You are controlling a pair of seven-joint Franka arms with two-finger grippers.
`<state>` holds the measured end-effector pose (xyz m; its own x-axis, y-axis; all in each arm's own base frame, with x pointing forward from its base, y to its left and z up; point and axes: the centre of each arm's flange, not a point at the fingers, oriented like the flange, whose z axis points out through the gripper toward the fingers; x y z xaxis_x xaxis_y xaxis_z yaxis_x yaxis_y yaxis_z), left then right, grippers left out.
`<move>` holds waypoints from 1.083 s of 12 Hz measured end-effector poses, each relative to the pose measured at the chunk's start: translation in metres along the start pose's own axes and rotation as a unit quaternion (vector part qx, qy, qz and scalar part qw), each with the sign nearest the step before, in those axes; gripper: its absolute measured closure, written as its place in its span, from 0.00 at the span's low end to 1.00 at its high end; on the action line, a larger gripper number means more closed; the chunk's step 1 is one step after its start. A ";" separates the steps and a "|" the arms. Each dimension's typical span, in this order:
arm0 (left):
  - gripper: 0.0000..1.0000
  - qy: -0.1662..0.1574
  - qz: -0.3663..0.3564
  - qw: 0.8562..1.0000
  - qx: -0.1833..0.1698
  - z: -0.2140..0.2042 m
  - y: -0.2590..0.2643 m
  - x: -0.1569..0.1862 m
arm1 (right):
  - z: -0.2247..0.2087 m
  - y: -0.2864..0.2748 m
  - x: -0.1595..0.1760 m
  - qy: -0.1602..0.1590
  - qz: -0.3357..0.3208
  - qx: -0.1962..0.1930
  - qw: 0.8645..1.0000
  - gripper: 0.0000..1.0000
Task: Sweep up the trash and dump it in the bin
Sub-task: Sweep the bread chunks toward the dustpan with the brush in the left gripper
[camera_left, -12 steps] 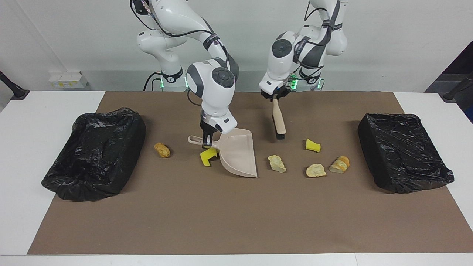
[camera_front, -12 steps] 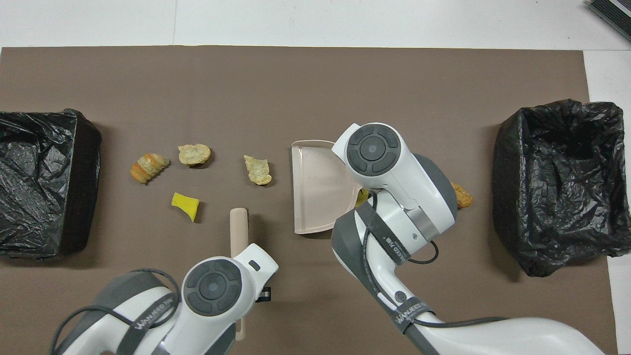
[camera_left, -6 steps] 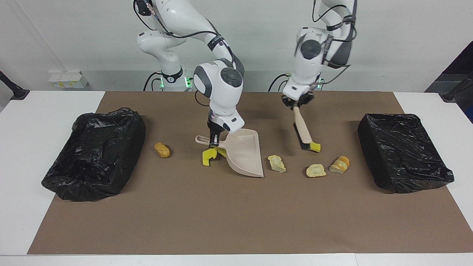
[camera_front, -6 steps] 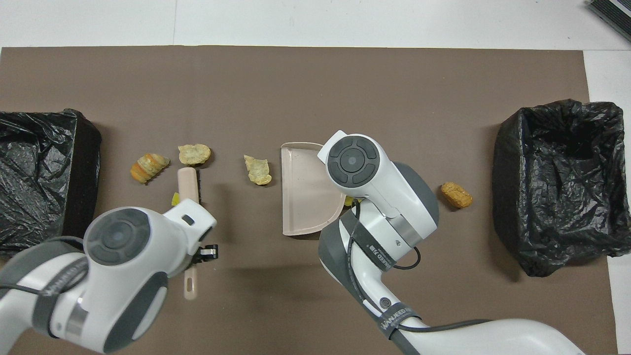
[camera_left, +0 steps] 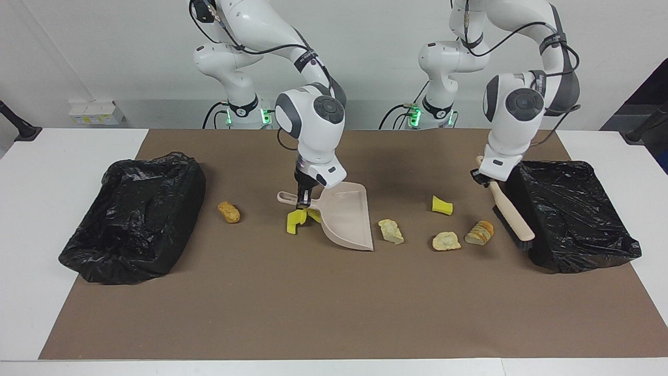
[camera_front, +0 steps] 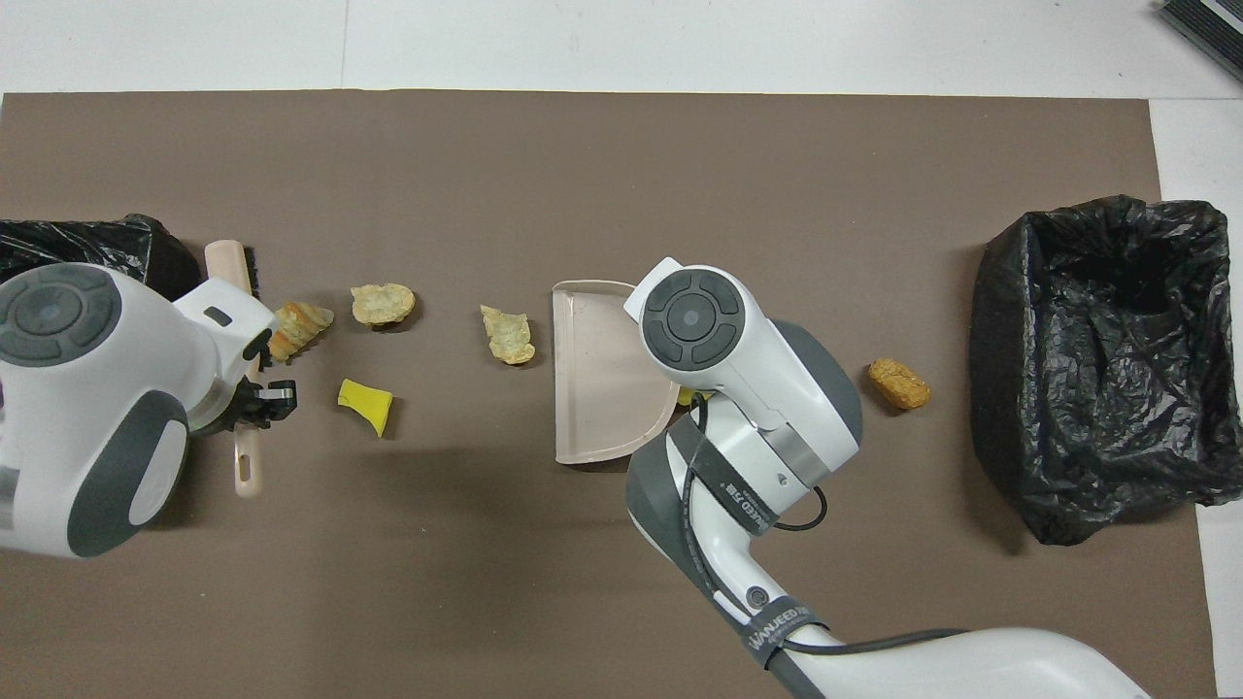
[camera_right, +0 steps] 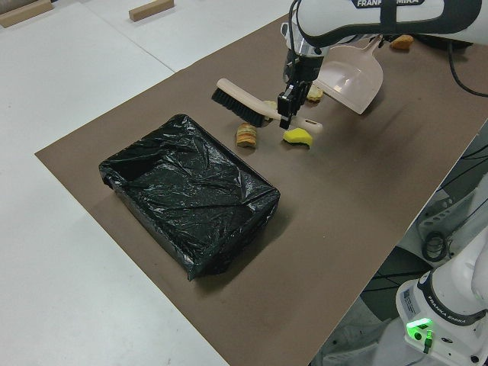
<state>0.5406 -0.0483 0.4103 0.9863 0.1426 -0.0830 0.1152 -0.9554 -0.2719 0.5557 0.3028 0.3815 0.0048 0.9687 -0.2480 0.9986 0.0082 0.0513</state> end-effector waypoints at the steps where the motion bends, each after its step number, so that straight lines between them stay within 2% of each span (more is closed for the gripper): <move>1: 0.74 0.002 0.000 1.000 0.004 0.009 -0.002 0.007 | 0.000 0.000 0.000 0.000 0.000 0.000 1.000 0.69; 5: 0.74 0.006 0.006 1.000 -0.002 0.042 0.004 0.021 | 0.000 0.000 0.000 0.000 0.000 0.000 1.000 0.69; 10: 0.74 0.002 0.032 0.999 -0.009 0.075 0.031 0.009 | 0.000 0.000 0.000 0.000 0.000 0.000 1.000 0.69; 13: 0.74 0.004 0.039 0.998 -0.045 0.074 0.066 -0.003 | 0.000 0.000 0.000 0.000 0.000 0.000 1.000 0.69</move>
<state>0.5364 -0.0923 0.3214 0.9937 0.0642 -0.0922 0.0471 -0.9831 -0.1767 0.5557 0.3028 0.3815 0.0049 0.9687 -0.2480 0.9986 0.0081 0.0513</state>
